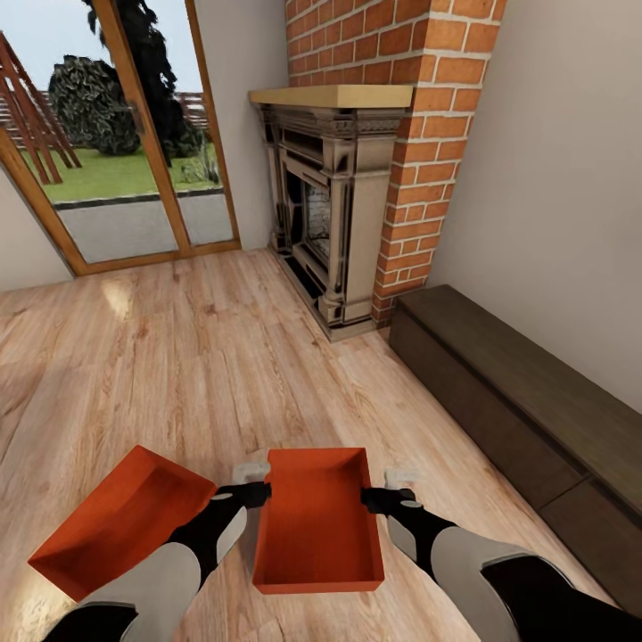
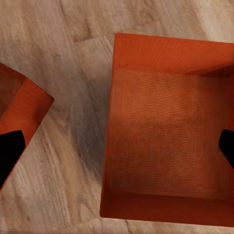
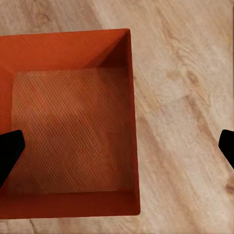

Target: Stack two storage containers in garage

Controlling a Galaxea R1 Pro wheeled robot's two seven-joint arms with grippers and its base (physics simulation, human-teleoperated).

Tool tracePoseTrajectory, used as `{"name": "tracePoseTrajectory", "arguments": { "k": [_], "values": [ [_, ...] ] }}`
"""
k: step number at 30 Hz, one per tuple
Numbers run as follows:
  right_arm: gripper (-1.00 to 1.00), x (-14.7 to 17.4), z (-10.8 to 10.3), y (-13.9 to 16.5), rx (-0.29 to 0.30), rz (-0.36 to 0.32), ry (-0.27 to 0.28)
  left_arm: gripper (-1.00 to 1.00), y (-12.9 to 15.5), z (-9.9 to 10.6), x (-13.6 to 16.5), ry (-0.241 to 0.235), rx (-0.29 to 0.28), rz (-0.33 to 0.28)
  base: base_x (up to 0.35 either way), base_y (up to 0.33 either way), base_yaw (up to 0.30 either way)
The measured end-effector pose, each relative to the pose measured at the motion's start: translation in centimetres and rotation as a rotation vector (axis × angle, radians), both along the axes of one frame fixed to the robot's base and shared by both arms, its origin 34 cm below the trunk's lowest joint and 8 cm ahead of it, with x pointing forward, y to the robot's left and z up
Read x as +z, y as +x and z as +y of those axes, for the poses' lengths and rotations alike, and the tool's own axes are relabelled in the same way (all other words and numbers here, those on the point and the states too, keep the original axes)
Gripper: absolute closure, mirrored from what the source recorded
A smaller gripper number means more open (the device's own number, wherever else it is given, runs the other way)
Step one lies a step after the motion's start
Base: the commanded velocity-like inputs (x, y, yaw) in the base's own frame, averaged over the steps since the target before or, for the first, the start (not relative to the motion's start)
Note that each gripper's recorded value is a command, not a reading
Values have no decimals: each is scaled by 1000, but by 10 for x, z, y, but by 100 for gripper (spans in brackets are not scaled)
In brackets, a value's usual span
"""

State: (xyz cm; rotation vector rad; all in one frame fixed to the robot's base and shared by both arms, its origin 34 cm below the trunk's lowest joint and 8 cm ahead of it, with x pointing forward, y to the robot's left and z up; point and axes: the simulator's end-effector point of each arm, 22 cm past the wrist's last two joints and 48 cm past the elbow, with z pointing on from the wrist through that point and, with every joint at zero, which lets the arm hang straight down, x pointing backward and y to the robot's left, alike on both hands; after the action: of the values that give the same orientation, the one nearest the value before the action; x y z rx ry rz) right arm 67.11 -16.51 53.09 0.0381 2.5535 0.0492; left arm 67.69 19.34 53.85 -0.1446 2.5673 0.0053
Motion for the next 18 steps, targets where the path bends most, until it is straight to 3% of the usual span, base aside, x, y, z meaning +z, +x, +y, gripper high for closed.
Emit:
{"name": "tracePoseTrajectory", "arguments": {
  "k": [18],
  "values": [
    [-100,2,-2,4,3,-18,-14,-100,-19,-12,-12,-10,3,50,0,0,0]
  ]
}}
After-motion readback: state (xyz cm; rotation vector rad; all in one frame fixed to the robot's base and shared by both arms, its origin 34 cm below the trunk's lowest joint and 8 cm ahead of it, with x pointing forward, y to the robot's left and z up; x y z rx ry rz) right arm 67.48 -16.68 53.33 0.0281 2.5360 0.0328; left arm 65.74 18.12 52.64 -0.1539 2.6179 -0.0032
